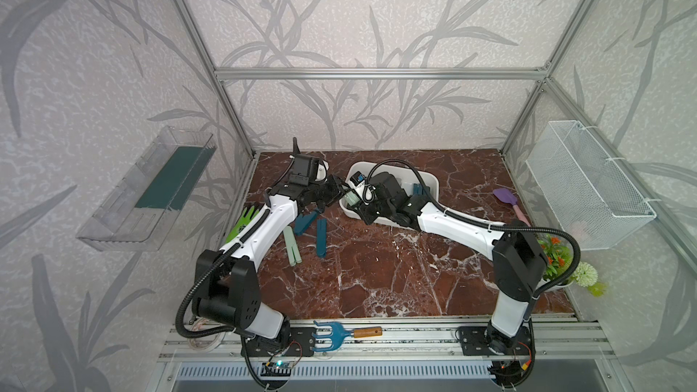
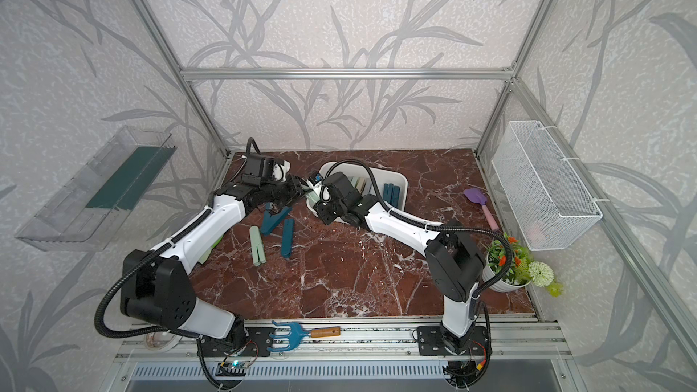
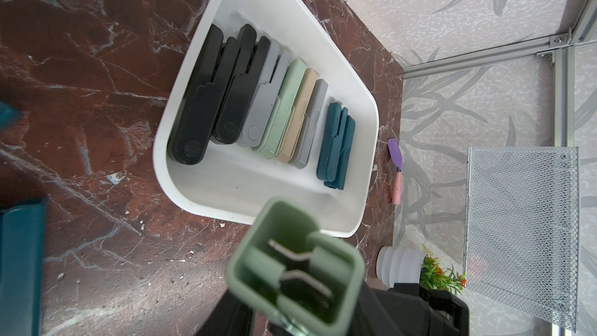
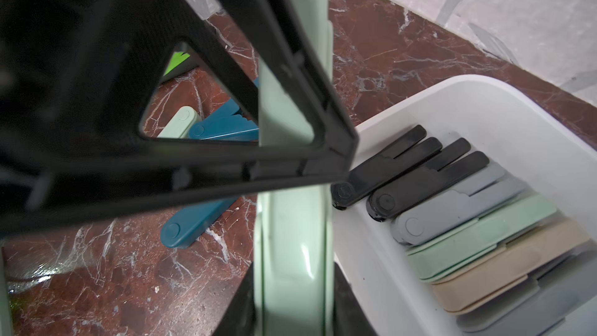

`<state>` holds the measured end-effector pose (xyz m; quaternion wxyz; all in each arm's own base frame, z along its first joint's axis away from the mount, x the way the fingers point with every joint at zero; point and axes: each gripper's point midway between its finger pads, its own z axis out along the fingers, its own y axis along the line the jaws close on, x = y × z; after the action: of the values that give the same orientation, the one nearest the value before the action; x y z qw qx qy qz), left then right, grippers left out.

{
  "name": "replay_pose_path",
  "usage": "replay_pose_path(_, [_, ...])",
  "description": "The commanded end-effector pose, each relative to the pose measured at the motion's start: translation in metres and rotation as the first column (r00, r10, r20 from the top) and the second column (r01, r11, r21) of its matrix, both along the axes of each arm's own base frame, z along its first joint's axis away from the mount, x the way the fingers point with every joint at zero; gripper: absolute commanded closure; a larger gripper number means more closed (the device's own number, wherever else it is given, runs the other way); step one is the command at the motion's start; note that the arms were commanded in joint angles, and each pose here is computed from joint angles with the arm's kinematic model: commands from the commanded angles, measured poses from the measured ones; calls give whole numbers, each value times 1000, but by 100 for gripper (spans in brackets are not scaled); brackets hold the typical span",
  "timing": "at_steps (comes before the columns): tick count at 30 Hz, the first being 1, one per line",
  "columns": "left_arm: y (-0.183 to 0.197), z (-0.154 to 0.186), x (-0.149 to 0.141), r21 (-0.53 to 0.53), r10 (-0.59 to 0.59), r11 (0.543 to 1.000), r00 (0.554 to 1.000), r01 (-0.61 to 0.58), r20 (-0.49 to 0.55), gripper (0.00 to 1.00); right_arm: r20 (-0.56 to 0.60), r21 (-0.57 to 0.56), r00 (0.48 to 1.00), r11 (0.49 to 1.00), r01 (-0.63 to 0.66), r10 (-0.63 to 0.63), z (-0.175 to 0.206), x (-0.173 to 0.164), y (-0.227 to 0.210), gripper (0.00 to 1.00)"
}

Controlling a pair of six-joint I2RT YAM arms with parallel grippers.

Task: Put the pruning pliers into the storage box
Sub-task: Place the pruning pliers in the storage box.

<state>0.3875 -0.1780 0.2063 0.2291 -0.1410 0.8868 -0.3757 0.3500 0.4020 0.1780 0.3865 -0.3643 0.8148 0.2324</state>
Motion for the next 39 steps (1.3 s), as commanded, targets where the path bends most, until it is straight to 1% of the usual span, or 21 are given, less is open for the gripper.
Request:
replay_pose_path(1, [-4, 14, 1, 2, -32, 999, 998, 32, 49, 56, 42, 84, 998, 995, -58, 55, 29, -4, 18, 93])
replay_pose_path(6, [-4, 13, 0, 10, -35, 999, 998, 35, 51, 54, 38, 88, 998, 994, -56, 53, 29, -4, 19, 93])
replay_pose_path(9, [-4, 14, 1, 10, -37, 999, 998, 37, 52, 54, 35, 89, 998, 995, -53, 50, 29, -3, 19, 91])
replay_pose_path(11, [-4, 15, 1, 14, -37, 999, 998, 36, 54, 50, 31, 89, 998, 995, -51, 48, 28, -3, 19, 88])
replay_pose_path(15, [-1, 16, 0, 28, -30, 999, 998, 29, 63, 50, 24, 88, 999, 995, -45, 43, 26, -1, 18, 86])
replay_pose_path(20, [1, 14, 0, 34, -28, 999, 997, 26, 66, 51, 16, 92, 999, 995, -42, 41, 25, 0, 18, 85])
replay_pose_path(21, [1, 13, 0, 32, -28, 999, 998, 26, 63, 53, 17, 92, 999, 995, -43, 41, 26, -1, 18, 86])
replay_pose_path(22, [1, 13, 0, 29, -28, 999, 998, 26, 65, 58, 17, 93, 999, 995, -43, 41, 26, -1, 17, 86])
replay_pose_path(27, [2, 13, 1, 28, -20, 999, 998, 18, 68, 87, 17, 102, 999, 994, -36, 34, 29, 1, 15, 87])
replay_pose_path(30, [4, 14, 2, 27, -15, 1000, 997, 13, 72, 100, 14, 104, 999, 994, -33, 32, 28, 1, 14, 87])
replay_pose_path(37, [6, 14, 1, 34, -4, 999, 997, 2, 74, 100, 15, 104, 999, 994, -33, 32, 29, 1, 14, 87])
replay_pose_path(39, [8, 16, 2, 35, 3, 999, 997, -6, 79, 88, 14, 101, 1000, 994, -29, 28, 28, 2, 13, 87])
